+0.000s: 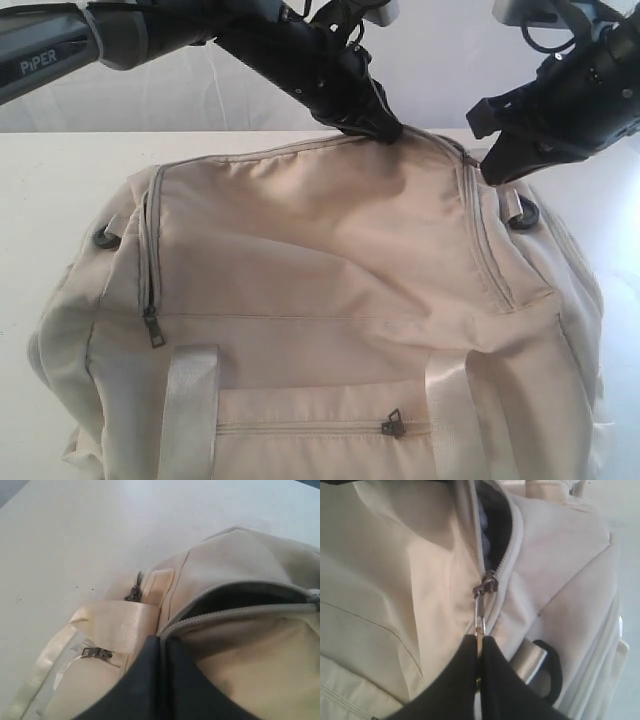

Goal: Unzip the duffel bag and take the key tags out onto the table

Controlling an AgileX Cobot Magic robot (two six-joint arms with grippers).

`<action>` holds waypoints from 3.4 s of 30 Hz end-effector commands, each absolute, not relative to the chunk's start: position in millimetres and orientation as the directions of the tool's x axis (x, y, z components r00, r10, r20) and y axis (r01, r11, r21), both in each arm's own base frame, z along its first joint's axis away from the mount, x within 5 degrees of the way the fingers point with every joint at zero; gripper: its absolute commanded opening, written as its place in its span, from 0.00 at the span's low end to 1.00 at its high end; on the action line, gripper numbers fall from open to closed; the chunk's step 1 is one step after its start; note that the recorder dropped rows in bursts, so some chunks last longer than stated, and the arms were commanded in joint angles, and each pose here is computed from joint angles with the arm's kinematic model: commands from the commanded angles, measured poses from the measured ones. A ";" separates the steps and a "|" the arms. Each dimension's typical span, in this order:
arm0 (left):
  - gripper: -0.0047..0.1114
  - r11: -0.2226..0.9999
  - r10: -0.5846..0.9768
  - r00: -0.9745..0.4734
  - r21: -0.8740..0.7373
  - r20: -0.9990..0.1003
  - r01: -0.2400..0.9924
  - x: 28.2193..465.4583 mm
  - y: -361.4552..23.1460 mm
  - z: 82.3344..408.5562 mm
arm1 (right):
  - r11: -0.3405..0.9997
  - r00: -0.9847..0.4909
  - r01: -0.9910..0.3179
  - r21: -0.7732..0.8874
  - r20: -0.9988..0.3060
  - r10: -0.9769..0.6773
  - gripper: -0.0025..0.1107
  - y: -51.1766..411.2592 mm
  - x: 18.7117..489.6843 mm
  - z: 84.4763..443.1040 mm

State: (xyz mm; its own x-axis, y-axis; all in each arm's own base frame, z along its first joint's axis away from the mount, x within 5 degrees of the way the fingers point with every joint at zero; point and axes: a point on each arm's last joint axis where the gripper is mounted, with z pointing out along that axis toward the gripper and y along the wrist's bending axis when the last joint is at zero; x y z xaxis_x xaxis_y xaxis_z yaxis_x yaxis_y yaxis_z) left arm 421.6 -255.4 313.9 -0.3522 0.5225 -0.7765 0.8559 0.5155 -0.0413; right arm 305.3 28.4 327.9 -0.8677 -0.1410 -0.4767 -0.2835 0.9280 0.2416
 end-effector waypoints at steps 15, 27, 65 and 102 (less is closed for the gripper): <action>0.04 0.578 0.492 -0.388 -0.040 -0.779 0.815 431.6 -233.8 320.6 | 0.921 -0.871 -0.322 0.220 -0.451 -0.197 0.02 28.7 240.6 338.1; 0.04 0.579 0.501 -0.384 -0.030 -0.776 0.815 431.9 -233.2 320.2 | 0.923 -0.906 -0.304 0.234 -0.372 -0.204 0.02 28.0 197.1 322.2; 0.04 0.301 0.714 -0.378 -0.229 -0.590 0.926 369.6 -222.3 346.7 | 0.928 -0.855 -0.313 0.201 -0.485 -0.183 0.58 28.1 174.6 330.1; 0.07 0.200 0.738 -0.516 -0.589 -0.435 0.783 131.2 -244.4 265.3 | 0.880 -0.761 -0.348 0.322 -0.646 -0.065 0.43 42.0 134.1 371.4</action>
